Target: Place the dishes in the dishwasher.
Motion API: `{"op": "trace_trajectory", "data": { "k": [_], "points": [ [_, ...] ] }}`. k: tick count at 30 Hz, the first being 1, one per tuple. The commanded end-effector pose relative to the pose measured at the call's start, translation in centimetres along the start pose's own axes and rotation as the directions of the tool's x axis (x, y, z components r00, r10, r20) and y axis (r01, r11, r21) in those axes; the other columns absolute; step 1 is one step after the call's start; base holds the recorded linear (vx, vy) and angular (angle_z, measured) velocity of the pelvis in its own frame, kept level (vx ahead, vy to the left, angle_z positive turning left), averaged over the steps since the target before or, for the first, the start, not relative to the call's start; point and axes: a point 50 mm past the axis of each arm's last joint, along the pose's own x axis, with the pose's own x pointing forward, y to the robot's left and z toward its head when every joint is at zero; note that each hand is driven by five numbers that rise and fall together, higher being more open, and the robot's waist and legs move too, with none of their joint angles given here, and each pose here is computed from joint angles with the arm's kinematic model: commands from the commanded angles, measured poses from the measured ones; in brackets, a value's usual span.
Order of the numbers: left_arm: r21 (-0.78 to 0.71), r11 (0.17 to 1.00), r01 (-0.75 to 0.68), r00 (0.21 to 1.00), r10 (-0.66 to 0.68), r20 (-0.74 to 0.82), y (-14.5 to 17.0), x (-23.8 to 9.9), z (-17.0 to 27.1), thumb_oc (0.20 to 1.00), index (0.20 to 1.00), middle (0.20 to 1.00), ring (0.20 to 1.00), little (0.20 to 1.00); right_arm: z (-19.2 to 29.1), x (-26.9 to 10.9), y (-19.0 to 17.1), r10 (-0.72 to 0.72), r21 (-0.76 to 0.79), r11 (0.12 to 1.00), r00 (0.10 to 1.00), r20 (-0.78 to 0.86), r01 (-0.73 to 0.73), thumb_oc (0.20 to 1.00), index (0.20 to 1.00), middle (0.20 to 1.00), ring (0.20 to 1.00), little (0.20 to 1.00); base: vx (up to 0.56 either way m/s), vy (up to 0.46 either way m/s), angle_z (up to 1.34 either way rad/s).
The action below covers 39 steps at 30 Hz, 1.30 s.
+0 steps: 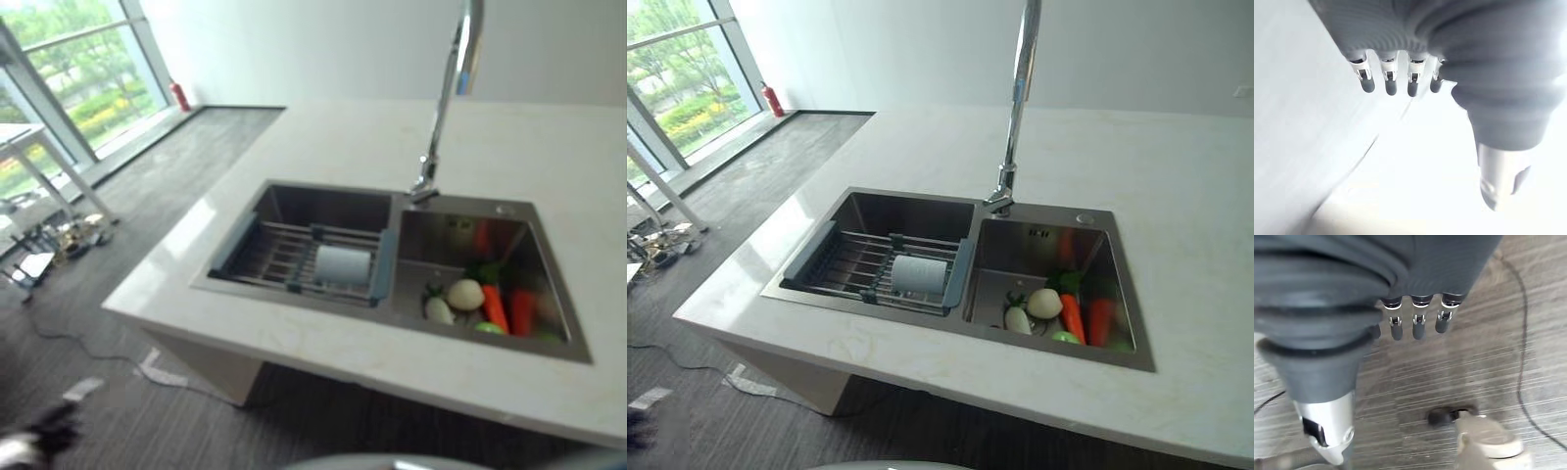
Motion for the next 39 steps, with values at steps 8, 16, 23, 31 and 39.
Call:
{"op": "trace_trajectory", "data": {
  "k": [8,16,23,31,39],
  "points": [
    [0.004,0.959,-0.285,0.562,0.164,0.811,0.1,-10.3,21.4,1.0,1.0,1.0,1.0,1.0,-0.7,0.5,4.5,0.067,0.122,0.99,0.998,0.008,-0.068,1.0,1.0,1.0,1.0,1.0,0.01,-0.06,0.15],
    [0.507,0.853,-0.12,0.228,-0.473,0.851,-15.3,-17.2,25.1,1.0,1.0,1.0,1.0,1.0,-2.1,0.3,3.8,0.097,0.102,0.99,0.995,-0.033,-0.093,1.0,1.0,1.0,1.0,1.0,0.08,-0.081,-0.13],
    [0.709,0.671,-0.219,0.236,-0.668,0.705,-20.9,-17.8,24.1,1.0,1.0,1.0,1.0,1.0,-3.2,0.1,2.5,0.083,0.125,0.989,0.993,-0.08,-0.073,1.0,1.0,1.0,1.0,1.0,0.06,-0.075,-0.41],
    [0.812,0.505,-0.294,0.278,-0.767,0.578,-23.9,-17.6,23.2,1.0,1.0,1.0,1.0,1.0,-1.9,0.2,2.5,0.098,0.198,0.976,0.995,-0.026,-0.091,1.0,1.0,1.0,1.0,1.0,0.01,-0.021,-0.27],
    [0.896,0.341,-0.286,0.26,-0.872,0.415,-26.5,-18.3,21.4,1.0,1.0,1.0,1.0,1.0,1.4,0.3,2.5,0.125,0.195,0.971,0.99,0.065,-0.136,1.0,1.0,1.0,1.0,1.0,-0.07,0.013,-0.13]
  ]
}}
